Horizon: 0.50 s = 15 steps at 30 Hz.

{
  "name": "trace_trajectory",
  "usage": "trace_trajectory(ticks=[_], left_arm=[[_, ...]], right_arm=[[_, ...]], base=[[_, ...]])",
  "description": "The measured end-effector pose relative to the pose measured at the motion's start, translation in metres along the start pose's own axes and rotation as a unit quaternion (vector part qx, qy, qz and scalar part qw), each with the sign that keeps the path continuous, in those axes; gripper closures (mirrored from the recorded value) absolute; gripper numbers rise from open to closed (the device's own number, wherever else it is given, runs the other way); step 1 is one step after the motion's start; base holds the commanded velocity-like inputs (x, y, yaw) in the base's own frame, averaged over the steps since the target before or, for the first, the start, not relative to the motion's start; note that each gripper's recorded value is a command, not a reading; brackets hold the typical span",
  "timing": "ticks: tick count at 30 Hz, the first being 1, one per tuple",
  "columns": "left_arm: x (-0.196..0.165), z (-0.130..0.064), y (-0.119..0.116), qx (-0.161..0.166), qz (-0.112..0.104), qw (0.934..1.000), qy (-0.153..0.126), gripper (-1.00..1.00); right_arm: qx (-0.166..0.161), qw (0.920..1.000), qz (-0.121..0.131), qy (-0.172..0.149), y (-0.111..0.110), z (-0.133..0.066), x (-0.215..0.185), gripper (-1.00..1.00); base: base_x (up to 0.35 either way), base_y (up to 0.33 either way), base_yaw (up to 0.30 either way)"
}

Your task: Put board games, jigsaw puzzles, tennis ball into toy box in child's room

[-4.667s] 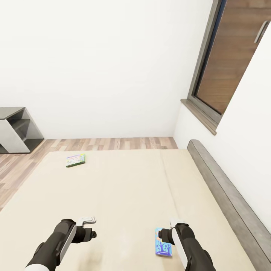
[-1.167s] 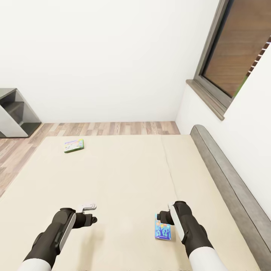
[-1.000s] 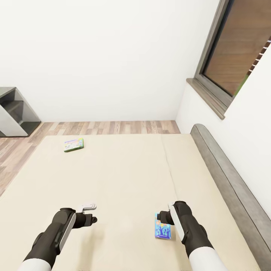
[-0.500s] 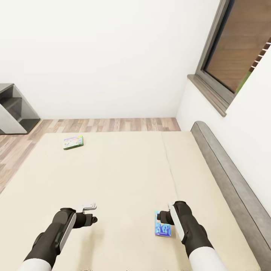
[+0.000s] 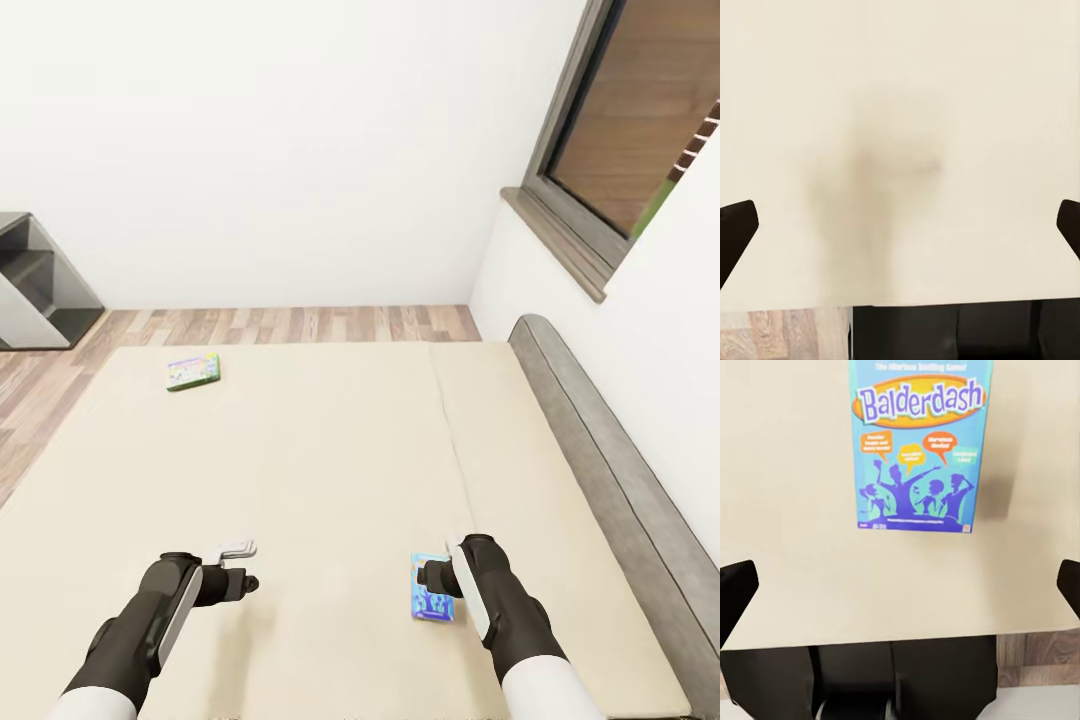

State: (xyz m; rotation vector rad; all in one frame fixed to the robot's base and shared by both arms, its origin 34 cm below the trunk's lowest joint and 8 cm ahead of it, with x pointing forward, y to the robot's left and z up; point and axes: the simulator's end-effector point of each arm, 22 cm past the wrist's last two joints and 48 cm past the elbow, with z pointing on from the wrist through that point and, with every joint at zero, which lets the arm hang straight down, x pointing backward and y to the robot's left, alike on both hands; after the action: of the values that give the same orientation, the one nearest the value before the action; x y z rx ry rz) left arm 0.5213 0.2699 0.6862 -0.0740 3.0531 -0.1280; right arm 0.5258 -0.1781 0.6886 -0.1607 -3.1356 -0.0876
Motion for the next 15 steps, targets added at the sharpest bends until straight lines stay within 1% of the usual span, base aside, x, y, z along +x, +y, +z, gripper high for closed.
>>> trace_trajectory(ticks=[15], left_arm=[[0.0084,0.0090,0.0018,-0.001,-0.001,0.9999,0.012,-1.00]], right_arm=[[0.002,0.9999,0.000,0.011,-0.0016,0.0101,0.0075,-1.00]], base=[[0.000,0.000,0.000]])
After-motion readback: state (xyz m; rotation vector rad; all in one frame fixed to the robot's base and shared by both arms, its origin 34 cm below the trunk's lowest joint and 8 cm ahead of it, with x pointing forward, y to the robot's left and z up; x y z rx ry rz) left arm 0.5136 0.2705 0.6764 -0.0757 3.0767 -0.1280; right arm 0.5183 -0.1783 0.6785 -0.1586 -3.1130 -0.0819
